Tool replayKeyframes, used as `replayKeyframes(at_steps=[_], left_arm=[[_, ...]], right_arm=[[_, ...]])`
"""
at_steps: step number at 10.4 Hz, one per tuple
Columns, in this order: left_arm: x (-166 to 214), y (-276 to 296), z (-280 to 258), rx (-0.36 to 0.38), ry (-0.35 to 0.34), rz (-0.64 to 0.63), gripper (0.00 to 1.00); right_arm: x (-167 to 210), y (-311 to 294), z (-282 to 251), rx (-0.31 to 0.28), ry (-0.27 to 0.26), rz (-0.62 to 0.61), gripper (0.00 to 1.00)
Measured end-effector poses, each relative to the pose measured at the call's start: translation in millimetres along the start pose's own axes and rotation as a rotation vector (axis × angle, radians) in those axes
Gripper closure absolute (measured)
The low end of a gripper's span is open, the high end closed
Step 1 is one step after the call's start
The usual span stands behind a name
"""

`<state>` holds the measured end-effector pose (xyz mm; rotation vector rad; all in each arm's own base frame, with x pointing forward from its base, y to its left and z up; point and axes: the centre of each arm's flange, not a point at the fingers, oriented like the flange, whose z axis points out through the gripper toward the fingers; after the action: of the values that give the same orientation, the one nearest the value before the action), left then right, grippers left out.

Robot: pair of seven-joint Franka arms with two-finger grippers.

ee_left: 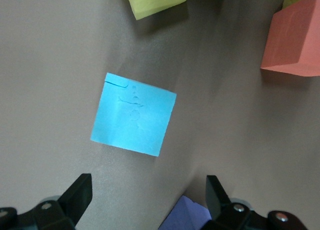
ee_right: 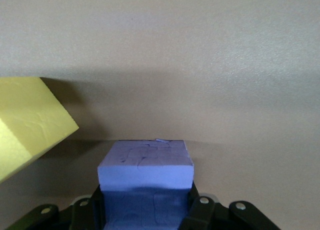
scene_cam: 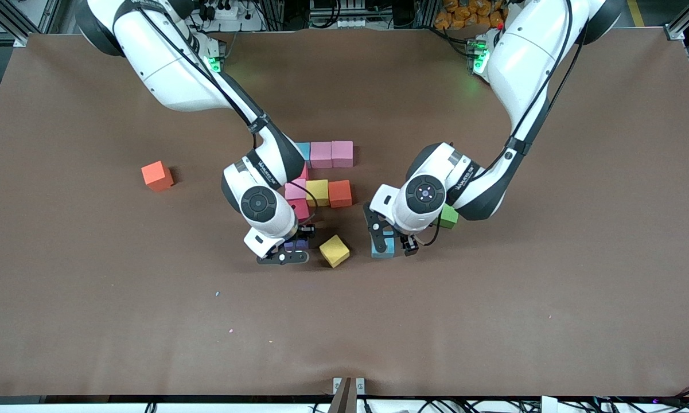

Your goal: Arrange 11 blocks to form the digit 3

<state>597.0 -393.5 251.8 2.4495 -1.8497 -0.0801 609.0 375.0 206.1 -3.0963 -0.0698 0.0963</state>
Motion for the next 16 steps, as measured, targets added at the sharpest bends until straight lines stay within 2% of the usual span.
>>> replayKeyframes(at_steps=[6,9,10,13,16], left_arm=[[-2,-2,1,0.000,0.000,-0.003,0.00],[-2,-2,3,-0.003,-0.001,-0.003,0.00],[-1,-2,4,-0.004,0.004,-0.005,0.00],[6,0,0,-0.059,0.091,-0.066,0.00],[19,-5,-7,-0.031,0.205,-0.103,0.00]], right_arm=[[-5,-8,1,-0.013,0.007,-0.015,0.41],[-3,-10,-2,-0.010,0.014,0.023,0.04],[0,-11,-7,-0.006,0.021,0.035,0.00],[18,-15,-47,0.013,0.058,0.209,0.00],[39,-1,-74,0.051,0.100,0.507,0.00]])
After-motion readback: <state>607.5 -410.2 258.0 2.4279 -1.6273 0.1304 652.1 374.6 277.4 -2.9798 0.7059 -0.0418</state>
